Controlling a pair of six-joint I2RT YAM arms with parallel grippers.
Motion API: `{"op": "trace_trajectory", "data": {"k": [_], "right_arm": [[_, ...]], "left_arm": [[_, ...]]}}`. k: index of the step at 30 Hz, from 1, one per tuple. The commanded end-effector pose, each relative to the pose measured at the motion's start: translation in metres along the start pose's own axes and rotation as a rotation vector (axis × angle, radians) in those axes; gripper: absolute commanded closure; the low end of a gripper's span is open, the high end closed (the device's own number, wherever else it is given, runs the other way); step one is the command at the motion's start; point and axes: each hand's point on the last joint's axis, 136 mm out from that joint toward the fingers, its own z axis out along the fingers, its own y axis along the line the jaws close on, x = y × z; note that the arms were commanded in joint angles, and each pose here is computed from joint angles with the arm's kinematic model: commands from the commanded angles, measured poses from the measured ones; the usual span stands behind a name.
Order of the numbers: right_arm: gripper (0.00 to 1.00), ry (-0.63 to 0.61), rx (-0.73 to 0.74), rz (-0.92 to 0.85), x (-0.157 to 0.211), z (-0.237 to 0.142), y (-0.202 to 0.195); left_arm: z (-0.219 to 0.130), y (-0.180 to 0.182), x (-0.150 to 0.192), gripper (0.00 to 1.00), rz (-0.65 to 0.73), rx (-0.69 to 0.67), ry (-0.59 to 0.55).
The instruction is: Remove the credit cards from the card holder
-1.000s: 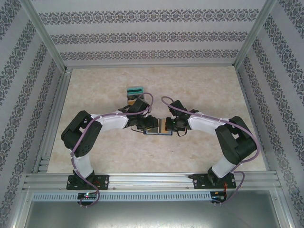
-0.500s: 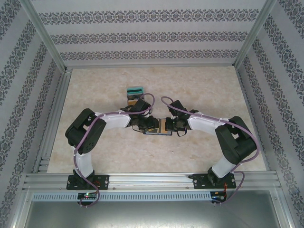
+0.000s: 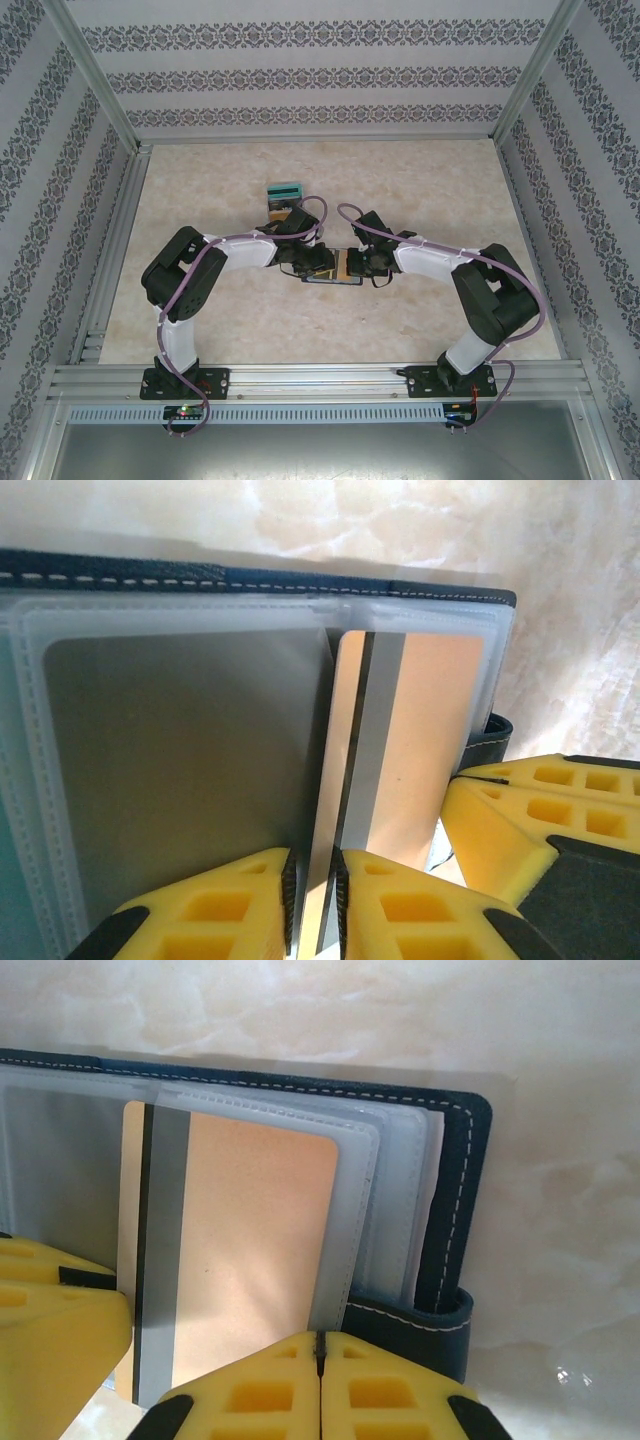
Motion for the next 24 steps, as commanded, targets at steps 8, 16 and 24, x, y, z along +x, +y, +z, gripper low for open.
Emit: {"op": "trace_trajectory", "data": {"k": [8, 16, 24], "right_arm": [[0.92, 0.039, 0.003, -0.012, 0.007, 0.007, 0.004], [0.92, 0.043, 0.022, -0.002, 0.008, 0.009, -0.002], [0.92, 0.047, 0.024, 0.012, 0.008, 0.009, -0.007]], "left_arm": [[0.008, -0.008, 0.000, 0.85, 0.003, 0.042, 0.020], [-0.002, -0.001, -0.005, 1.00, -0.016, 0.029, -0.012], [-0.018, 0.010, -0.009, 1.00, -0.032, 0.030, -0.046]]}}
